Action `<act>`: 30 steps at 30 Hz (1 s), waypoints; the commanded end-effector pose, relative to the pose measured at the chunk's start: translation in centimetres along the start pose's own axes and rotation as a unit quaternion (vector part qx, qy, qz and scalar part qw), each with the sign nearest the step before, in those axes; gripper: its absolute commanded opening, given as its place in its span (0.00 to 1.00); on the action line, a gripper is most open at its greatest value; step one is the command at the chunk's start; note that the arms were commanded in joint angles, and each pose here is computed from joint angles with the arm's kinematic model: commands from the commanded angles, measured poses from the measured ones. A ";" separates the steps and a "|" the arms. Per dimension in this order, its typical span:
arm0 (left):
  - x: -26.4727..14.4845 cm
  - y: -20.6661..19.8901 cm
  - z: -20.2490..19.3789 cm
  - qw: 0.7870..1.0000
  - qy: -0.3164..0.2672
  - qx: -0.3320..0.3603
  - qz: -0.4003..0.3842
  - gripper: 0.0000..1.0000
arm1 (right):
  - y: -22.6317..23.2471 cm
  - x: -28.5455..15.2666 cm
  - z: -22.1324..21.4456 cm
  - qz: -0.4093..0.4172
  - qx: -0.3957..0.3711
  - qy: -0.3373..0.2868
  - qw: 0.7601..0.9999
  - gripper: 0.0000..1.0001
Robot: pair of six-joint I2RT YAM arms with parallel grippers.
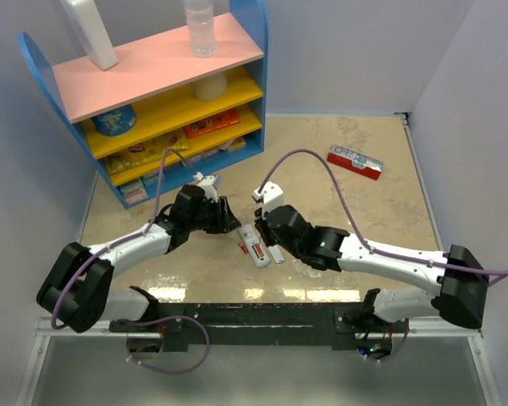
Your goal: Unload the batteries from the remote control
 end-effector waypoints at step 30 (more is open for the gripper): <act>1.6 -0.9 0.1 0.999 0.013 -0.035 -0.013 0.31 | 3.8 1.1 -0.7 -0.067 -0.111 -0.023 0.991 0.00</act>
Point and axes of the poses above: each gripper's point midway between its finger pads, its own x axis out along the fingers, its own y axis along the line the jaws close on, z = x × y, the point moved 4 cm from there along -x, back along the fingers, and after that the axes turned 12 degrees about -x, right-handed, at the moved point
